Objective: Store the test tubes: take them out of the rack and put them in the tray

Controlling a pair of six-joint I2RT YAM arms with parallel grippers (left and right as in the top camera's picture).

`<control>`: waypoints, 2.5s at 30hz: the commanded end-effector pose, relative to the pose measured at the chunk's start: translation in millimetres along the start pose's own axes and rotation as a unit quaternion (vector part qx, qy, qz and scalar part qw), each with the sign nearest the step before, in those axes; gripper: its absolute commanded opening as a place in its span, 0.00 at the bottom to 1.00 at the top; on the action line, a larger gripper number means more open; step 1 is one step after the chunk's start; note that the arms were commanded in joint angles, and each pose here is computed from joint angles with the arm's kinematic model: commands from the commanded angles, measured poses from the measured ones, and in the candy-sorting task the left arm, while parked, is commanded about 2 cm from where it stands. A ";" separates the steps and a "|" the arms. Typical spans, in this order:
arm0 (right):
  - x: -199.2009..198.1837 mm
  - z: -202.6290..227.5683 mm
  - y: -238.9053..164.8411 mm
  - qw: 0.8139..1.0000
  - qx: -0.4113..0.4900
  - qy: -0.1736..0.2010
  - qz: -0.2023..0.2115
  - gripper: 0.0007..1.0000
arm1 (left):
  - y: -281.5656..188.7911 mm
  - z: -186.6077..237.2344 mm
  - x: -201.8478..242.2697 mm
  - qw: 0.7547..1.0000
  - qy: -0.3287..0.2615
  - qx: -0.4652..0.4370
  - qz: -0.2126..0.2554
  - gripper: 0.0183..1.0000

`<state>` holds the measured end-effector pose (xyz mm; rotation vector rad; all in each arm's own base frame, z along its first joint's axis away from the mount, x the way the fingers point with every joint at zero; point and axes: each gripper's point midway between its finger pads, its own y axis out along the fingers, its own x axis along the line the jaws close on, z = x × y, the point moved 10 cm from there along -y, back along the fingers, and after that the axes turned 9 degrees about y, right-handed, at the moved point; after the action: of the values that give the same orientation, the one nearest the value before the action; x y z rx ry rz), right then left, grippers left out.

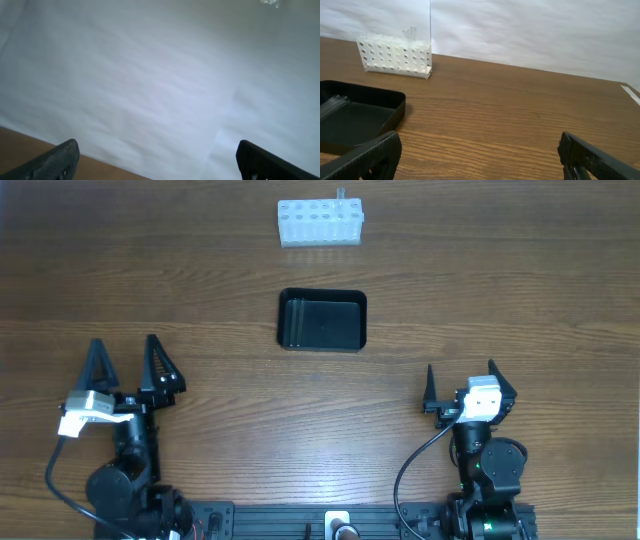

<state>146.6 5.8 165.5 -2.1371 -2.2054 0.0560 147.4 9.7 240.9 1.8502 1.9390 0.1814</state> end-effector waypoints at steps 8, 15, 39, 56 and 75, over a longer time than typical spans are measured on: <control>-1.3 1.4 -0.1 1.000 -0.001 0.002 0.006 0.99 | -19.9 34.8 18.2 0.987 0.087 0.114 -0.065 1.00; -1.3 1.4 -0.1 1.000 -0.001 0.002 0.006 0.99 | -27.0 55.6 22.8 0.970 0.130 0.193 -0.066 1.00; -1.3 1.4 -0.1 1.000 -0.001 0.002 0.006 0.99 | -31.2 66.0 20.3 0.959 0.156 0.233 -0.028 1.00; -1.3 1.4 -0.1 1.000 -0.001 0.002 0.006 0.99 | -31.2 66.3 20.3 0.959 0.156 0.234 -0.028 1.00; -1.1 -3.6 -1.2 1.000 -0.007 0.002 0.005 0.99 | -31.2 66.3 20.3 0.959 0.156 0.234 -0.028 1.00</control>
<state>146.6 5.8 165.5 -2.1367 -2.2058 0.0560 146.0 13.1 166.1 2.1418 2.4103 -0.0303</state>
